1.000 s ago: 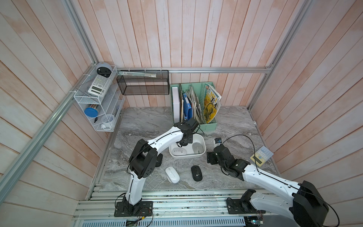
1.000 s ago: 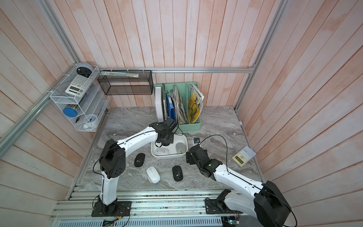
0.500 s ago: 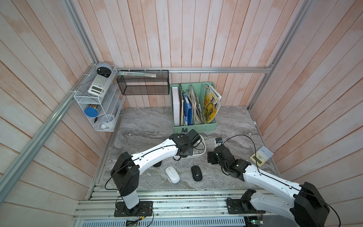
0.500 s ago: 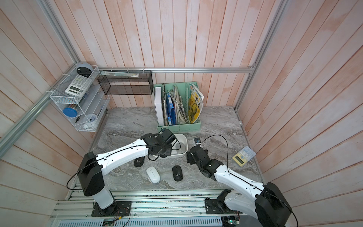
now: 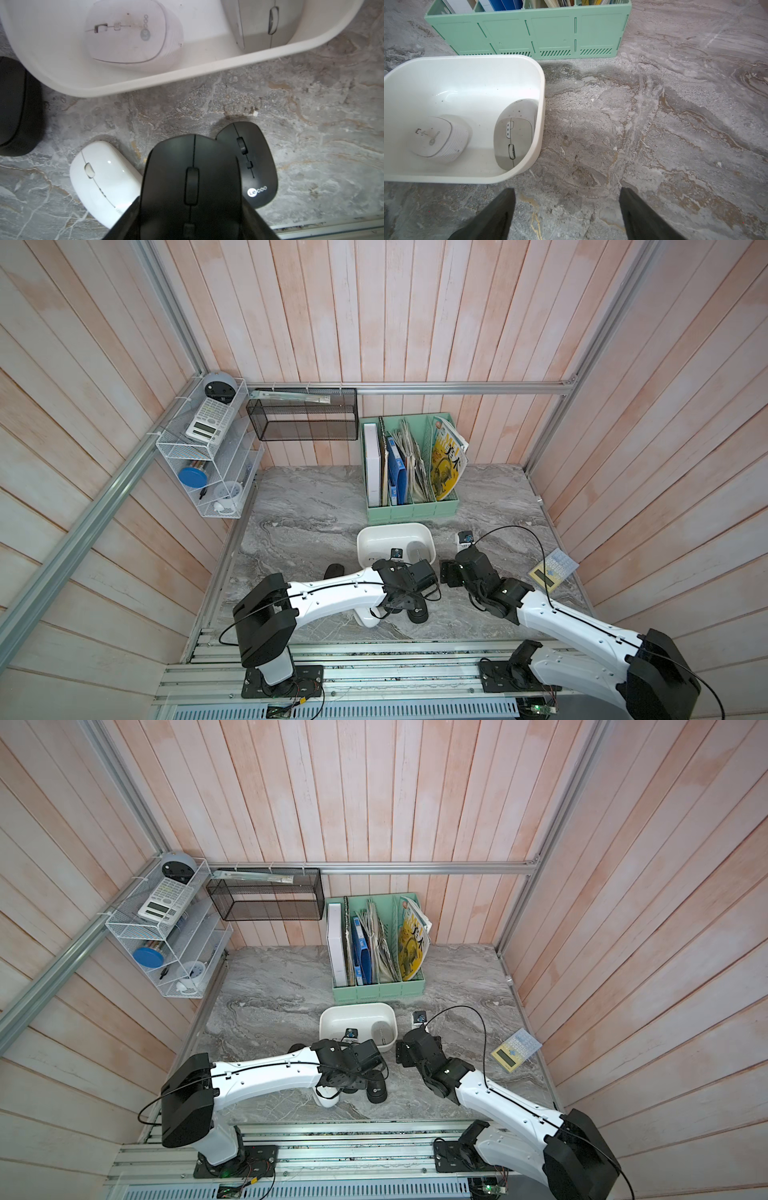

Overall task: Take out the mouse from the storage box
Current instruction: Place the mouse at the center of the board, then pick up the mouse from the storage box.

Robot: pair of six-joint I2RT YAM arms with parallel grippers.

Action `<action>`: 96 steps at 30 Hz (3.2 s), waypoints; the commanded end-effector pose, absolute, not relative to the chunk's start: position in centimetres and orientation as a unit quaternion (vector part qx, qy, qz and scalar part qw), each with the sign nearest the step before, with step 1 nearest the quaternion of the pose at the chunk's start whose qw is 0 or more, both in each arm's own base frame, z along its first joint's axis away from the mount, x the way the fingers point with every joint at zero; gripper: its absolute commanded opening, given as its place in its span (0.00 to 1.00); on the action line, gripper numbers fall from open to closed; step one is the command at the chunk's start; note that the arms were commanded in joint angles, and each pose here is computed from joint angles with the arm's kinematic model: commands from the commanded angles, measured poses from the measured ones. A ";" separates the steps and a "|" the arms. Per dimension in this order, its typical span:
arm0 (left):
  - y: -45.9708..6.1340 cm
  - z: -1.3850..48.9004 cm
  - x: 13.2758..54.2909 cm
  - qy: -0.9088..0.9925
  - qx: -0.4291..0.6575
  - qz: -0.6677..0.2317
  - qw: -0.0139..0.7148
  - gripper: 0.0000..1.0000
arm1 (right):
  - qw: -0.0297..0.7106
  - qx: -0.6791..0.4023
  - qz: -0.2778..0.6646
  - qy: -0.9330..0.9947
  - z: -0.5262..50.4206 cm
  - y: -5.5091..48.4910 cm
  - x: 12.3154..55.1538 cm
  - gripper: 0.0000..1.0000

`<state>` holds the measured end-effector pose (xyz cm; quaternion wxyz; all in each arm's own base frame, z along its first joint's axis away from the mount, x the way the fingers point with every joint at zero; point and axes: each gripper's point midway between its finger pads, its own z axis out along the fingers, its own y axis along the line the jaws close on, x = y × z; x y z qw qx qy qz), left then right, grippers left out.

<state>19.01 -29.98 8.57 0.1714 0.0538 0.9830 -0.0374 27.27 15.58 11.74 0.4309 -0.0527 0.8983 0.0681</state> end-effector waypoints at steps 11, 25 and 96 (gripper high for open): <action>-30.3 3.9 18.7 0.988 0.019 -0.023 0.154 0.53 | 0.429 -0.045 0.055 0.900 11.3 14.9 27.2 0.85; -30.2 2.2 18.6 0.989 0.027 -0.006 0.144 0.56 | 0.424 -0.049 0.055 0.903 11.0 15.1 27.3 0.85; -8.7 15.1 23.5 0.872 -0.065 -0.099 0.475 1.00 | 0.090 -0.359 0.048 0.928 6.3 33.1 29.3 0.86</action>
